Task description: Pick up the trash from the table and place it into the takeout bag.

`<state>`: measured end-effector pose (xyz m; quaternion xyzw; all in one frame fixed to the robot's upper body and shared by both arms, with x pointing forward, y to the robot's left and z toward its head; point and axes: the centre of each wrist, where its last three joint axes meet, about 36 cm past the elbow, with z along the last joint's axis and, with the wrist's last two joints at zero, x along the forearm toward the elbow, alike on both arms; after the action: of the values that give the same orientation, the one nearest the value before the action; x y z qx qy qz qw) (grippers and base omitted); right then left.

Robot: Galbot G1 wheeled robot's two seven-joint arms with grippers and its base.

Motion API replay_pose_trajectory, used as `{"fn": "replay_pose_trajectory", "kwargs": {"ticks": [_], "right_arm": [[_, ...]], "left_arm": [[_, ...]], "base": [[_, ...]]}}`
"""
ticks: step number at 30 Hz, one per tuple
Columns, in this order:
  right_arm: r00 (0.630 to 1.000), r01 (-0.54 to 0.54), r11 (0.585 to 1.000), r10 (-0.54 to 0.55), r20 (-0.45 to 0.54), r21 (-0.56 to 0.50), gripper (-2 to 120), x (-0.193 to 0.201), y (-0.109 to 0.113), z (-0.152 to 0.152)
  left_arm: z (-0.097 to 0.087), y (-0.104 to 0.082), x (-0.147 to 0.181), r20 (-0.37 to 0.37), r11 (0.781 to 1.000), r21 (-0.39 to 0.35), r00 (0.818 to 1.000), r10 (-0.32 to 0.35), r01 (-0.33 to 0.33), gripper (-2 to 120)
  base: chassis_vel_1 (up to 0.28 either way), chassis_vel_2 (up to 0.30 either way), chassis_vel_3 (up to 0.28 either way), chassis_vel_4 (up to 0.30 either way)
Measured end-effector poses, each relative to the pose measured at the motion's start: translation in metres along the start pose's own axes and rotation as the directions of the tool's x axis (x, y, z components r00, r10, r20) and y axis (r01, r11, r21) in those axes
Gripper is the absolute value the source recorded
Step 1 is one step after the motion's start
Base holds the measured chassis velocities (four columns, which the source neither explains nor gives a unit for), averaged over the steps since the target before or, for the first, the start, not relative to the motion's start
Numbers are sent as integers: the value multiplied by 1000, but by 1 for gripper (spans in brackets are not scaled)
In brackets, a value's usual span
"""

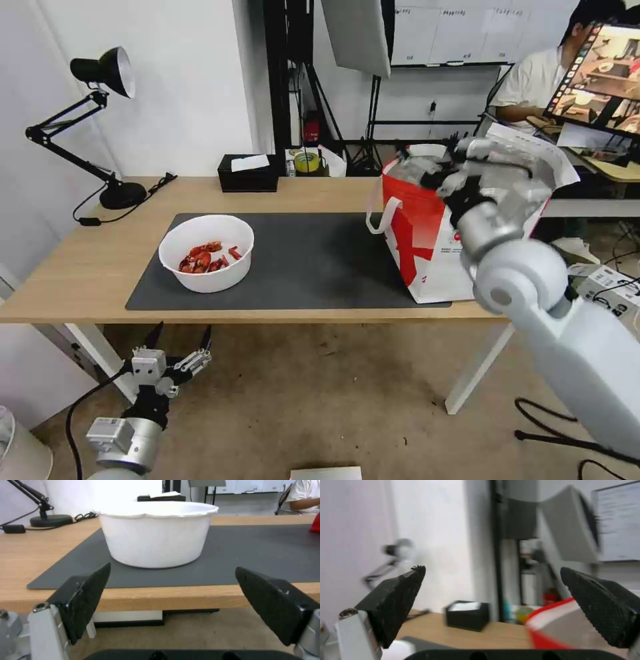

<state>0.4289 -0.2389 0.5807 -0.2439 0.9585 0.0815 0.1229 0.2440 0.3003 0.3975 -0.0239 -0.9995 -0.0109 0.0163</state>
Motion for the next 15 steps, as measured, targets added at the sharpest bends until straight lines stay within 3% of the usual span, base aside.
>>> {"fn": "replay_pose_trajectory", "kwargs": {"ticks": [2,6,15], "right_arm": [[997,76,997,-76,19,1,100,20,3,15],[991,123,990,-126,49,66,100,50,-1,47],[998,59,993,-57,-21,103,100,134,-5,104]], "left_arm": [[0,0,-1,6,1000,3,1000,-3,3,100],[0,-1,-1,12,1000,6,1000,-4,4,100],[0,-1,2,19,1000,6,1000,-2,2,100]], "base": [[0,0,0,0],[0,0,0,0],[0,0,0,0]]}}
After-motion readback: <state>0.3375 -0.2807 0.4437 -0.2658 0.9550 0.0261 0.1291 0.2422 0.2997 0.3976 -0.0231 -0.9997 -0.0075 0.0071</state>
